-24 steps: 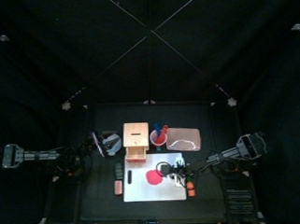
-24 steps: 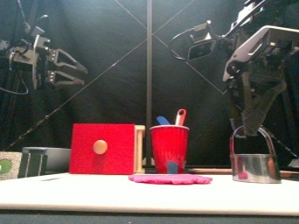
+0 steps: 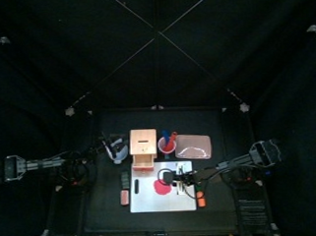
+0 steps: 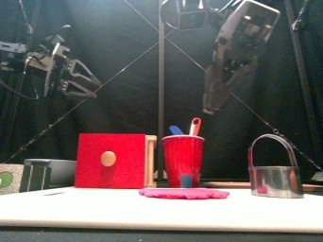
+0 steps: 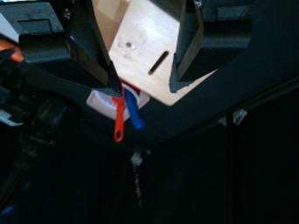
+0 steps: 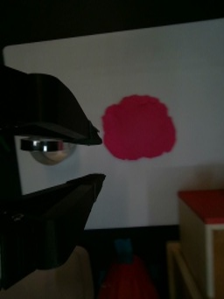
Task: Get the cutter from the drawer then cut the dough then place the extra dough in the bowl
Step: Shut the drawer
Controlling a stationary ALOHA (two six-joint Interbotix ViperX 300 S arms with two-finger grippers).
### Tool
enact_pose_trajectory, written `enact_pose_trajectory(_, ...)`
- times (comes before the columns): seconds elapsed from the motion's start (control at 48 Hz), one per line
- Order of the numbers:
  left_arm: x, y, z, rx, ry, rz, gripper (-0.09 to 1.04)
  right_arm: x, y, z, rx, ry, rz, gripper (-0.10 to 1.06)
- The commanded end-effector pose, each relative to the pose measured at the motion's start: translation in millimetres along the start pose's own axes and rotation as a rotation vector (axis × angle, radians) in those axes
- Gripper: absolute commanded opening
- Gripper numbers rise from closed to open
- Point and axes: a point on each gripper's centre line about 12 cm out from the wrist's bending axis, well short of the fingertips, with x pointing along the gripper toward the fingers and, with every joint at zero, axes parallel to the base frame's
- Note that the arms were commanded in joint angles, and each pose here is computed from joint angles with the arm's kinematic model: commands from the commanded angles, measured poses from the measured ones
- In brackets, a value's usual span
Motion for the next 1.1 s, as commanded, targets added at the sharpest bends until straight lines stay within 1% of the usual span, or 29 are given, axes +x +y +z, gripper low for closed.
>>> enact_pose_trajectory(0.021,22,7,22,0.014,0.134,0.029,0.83,-10,-10.2,28,0.034,-0.135,0.023,0.69)
enact_pose_trajectory(0.083,31,11,31,0.047,0.197,0.037,0.81,-6,-13.4,33,0.041,-0.169,0.032,0.65)
enact_pose_trajectory(0.167,40,14,43,0.121,0.219,0.042,0.76,-1,-16.7,38,0.052,-0.21,0.047,0.58)
enact_pose_trajectory(0.229,49,18,52,0.189,0.229,0.052,0.69,6,-19.2,41,0.065,-0.238,0.06,0.52)
enact_pose_trajectory(0.312,57,23,61,0.239,0.244,0.068,0.58,13,-18.2,46,0.065,-0.266,0.074,0.45)
enact_pose_trajectory(0.417,67,26,62,0.291,0.317,0.071,0.44,23,-16.5,51,0.065,-0.282,0.086,0.37)
enact_pose_trajectory(0.542,78,28,57,0.339,0.416,0.072,0.36,37,-13.5,56,0.057,-0.279,0.087,0.28)
enact_pose_trajectory(0.667,95,31,57,0.377,0.484,0.075,0.35,47,-10.4,64,0.046,-0.281,0.088,0.2)
enact_pose_trajectory(0.771,109,36,57,0.406,0.554,0.082,0.35,58,-7.3,70,0.052,-0.276,0.09,0.12)
enact_pose_trajectory(0.854,122,38,54,0.434,0.631,0.074,0.35,68,-4.0,71,0.052,-0.263,0.093,0.09)
enact_pose_trajectory(1.0,146,41,49,0.481,0.737,0.026,0.35,84,-1.2,70,0.062,-0.234,0.093,0.09)
enact_pose_trajectory(1.104,162,45,47,0.486,0.781,-0.013,0.35,92,0.9,71,0.085,-0.222,0.101,0.09)
